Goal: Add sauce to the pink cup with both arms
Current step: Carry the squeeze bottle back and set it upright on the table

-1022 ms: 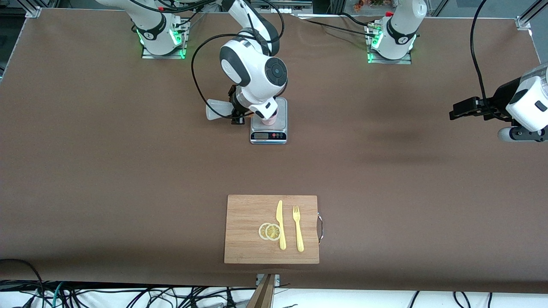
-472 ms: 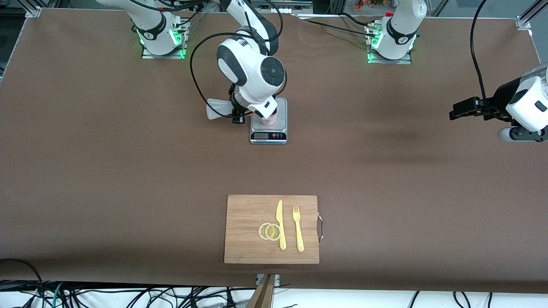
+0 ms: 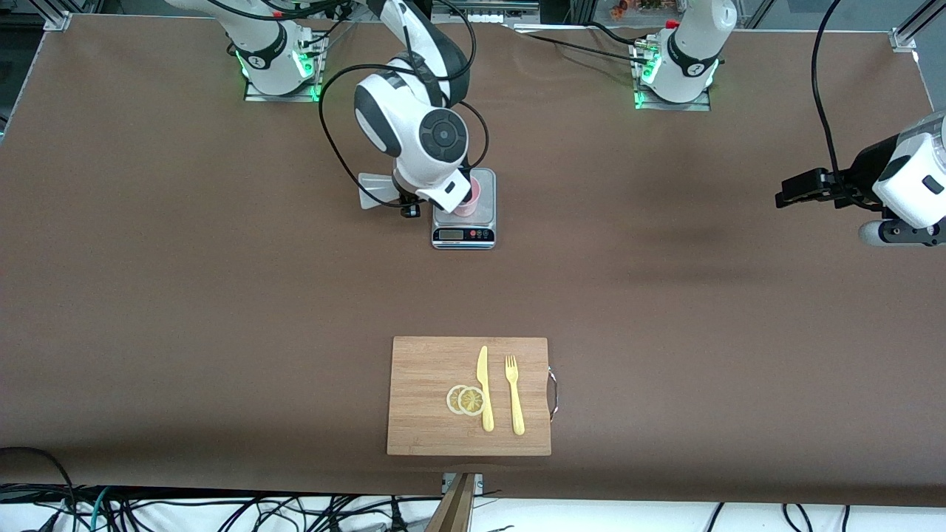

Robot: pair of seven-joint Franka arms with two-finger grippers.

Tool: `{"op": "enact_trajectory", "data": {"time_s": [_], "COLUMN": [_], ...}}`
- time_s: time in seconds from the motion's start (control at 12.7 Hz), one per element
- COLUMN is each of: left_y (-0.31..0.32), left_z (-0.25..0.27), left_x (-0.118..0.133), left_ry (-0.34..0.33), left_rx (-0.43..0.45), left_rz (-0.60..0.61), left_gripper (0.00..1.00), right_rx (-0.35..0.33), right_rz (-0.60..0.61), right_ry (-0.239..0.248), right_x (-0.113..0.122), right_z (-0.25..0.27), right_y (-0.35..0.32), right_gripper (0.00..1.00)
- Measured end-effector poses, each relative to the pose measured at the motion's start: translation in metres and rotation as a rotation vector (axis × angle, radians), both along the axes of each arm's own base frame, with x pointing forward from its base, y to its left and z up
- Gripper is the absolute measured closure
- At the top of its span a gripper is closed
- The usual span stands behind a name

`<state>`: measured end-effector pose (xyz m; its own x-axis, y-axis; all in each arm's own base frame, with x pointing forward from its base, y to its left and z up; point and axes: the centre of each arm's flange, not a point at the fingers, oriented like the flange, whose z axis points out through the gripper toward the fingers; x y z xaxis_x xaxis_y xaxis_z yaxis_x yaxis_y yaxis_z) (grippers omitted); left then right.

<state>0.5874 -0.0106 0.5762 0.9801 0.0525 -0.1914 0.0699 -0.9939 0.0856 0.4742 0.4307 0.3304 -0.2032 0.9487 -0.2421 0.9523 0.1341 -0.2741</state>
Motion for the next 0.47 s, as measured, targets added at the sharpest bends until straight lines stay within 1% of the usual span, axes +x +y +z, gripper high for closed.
{"op": "enact_trajectory", "data": {"time_s": [0.24,0.47], "left_y": [0.000,0.000], "left_z": [0.000,0.000], "left_x": [0.000,0.000], "left_ry": [0.000,0.000], "left_rx": [0.000,0.000], "left_rz": [0.000,0.001], "left_gripper": [0.00,0.00], "right_rx": [0.072,0.145], "right_rz": [-0.006,-0.011], "right_ry": [0.012,0.013], "right_x": [0.006,0.008], "right_z": [0.013,0.017], "right_y": [-0.007,-0.023], "right_gripper": [0.68,0.68]}}
